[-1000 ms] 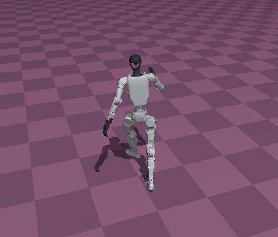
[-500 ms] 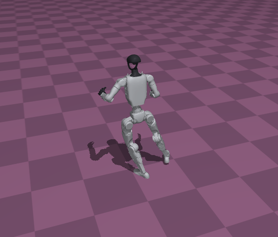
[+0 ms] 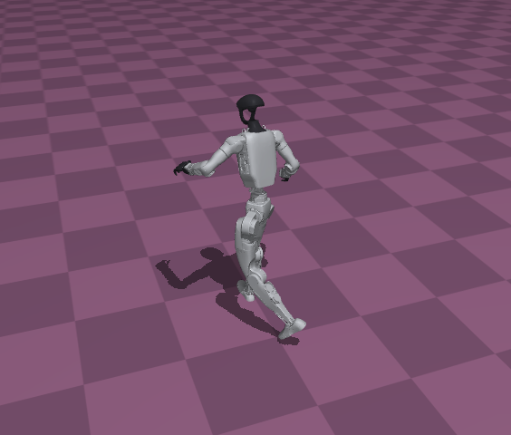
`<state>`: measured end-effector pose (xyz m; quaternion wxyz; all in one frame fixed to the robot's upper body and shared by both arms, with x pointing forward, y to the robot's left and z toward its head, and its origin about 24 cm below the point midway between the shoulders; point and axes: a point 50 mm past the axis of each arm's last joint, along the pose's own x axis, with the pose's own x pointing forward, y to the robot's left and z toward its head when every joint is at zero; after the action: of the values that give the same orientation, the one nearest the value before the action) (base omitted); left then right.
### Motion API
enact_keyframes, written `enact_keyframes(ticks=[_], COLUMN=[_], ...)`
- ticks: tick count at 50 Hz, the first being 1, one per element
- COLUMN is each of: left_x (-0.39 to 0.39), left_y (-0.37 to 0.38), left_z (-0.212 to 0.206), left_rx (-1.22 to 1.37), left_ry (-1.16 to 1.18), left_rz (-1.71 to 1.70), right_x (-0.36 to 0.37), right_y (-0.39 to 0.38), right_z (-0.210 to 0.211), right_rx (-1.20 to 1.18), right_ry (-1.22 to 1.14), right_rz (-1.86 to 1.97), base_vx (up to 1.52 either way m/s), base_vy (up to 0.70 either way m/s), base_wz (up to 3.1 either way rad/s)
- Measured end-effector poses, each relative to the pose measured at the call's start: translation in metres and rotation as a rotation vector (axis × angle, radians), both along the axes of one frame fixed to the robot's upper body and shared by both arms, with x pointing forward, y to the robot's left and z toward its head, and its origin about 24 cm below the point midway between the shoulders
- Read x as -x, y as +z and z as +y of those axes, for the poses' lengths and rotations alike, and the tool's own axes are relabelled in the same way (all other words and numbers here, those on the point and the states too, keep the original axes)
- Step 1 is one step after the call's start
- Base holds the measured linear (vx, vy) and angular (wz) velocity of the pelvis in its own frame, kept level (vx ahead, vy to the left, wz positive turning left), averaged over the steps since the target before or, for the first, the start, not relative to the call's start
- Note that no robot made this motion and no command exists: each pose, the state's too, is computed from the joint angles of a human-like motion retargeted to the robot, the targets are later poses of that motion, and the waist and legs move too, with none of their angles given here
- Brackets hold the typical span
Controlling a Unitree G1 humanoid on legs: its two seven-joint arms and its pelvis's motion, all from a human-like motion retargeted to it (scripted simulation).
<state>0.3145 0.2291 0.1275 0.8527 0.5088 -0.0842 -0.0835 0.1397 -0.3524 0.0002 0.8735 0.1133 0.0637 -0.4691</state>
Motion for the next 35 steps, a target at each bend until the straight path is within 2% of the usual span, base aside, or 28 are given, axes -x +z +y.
enact_keyframes(ticks=[5,11,16,20,25,30,35], left_x=[0.045,0.139,0.237,0.305,0.366,0.409,0.427], left_y=[-0.079,-0.147,-0.178,-0.195,-0.229,-0.257,-0.256], left_z=[0.081,0.169,0.2,0.195,0.148,0.081,0.065], left_rx=[0.051,-0.14,0.142,0.334,0.456,0.546,0.526], left_ry=[0.39,0.78,1.244,1.501,1.569,1.383,1.175], left_rz=[0.255,0.683,0.781,0.787,0.981,1.391,1.65], right_x=[-0.044,-0.069,-0.078,-0.091,-0.129,-0.171,-0.187], right_y=[0.009,0.032,0.045,0.052,0.086,0.157,0.23], right_z=[0.032,0.074,0.087,0.096,0.103,0.127,0.158], right_rx=[-0.03,0.012,0.037,0.024,0.09,0.279,0.476], right_ry=[0.16,0.456,0.519,0.526,0.644,0.854,0.949], right_rz=[-0.098,-0.215,-0.278,-0.331,-0.412,-0.531,-0.695], base_vx=[0.52,0.55,0.55,0.57,0.53,0.55,0.71], base_vy=[-0.57,-0.47,-0.39,-0.3,-0.16,-0.01,0.04], base_wz=[-0.85,-1.07,-1.82,-2.47,-2.36,-1.87,-1.55])
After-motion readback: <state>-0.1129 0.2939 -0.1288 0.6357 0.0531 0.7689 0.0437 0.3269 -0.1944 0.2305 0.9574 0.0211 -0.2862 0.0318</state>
